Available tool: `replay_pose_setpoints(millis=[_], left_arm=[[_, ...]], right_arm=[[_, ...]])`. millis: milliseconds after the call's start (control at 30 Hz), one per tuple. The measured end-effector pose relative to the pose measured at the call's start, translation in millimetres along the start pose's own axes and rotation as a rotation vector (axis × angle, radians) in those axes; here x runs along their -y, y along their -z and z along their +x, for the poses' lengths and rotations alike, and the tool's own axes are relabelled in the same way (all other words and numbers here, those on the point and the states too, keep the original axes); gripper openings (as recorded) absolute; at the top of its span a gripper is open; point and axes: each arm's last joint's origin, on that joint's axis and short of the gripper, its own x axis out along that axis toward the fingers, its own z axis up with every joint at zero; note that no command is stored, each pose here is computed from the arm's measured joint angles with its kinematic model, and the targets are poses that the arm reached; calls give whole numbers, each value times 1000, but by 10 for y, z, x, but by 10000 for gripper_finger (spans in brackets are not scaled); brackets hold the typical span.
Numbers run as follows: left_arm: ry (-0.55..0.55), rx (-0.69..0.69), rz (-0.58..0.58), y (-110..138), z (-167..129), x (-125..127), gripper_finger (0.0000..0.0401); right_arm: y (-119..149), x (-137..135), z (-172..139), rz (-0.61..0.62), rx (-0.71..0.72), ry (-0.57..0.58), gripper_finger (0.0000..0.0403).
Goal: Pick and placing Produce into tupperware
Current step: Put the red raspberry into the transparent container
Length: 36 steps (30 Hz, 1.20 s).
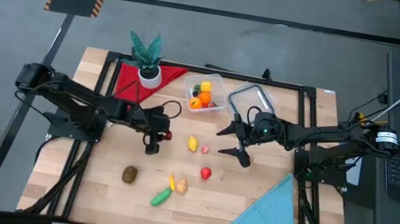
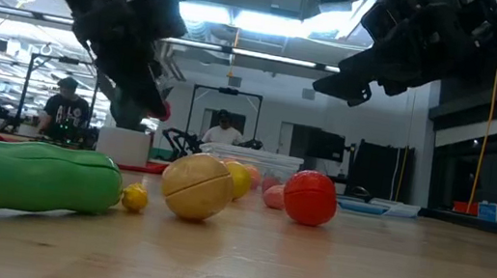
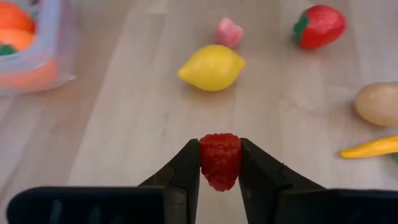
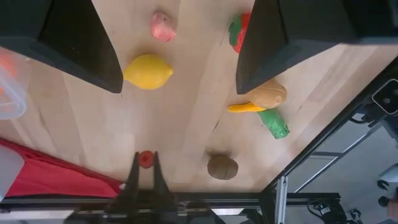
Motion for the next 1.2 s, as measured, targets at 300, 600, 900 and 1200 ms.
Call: replay_pose_setpoints(millis=[300,600,900,1200], left_arm=[[-38,-2,-20,116,35,-143,79],[89,258,-54,225,-22,-251,79],[169,514,-36,362,-88,-250,79],[177,724,-14,489,-190,-235,79]], right_arm=[[0,0,0,-9,0,0,314],[3,-16,5,18,-4,-6,314],[3,-19,6,15,-4,-7,314],[-1,-18,6,11,-1,-7,314]])
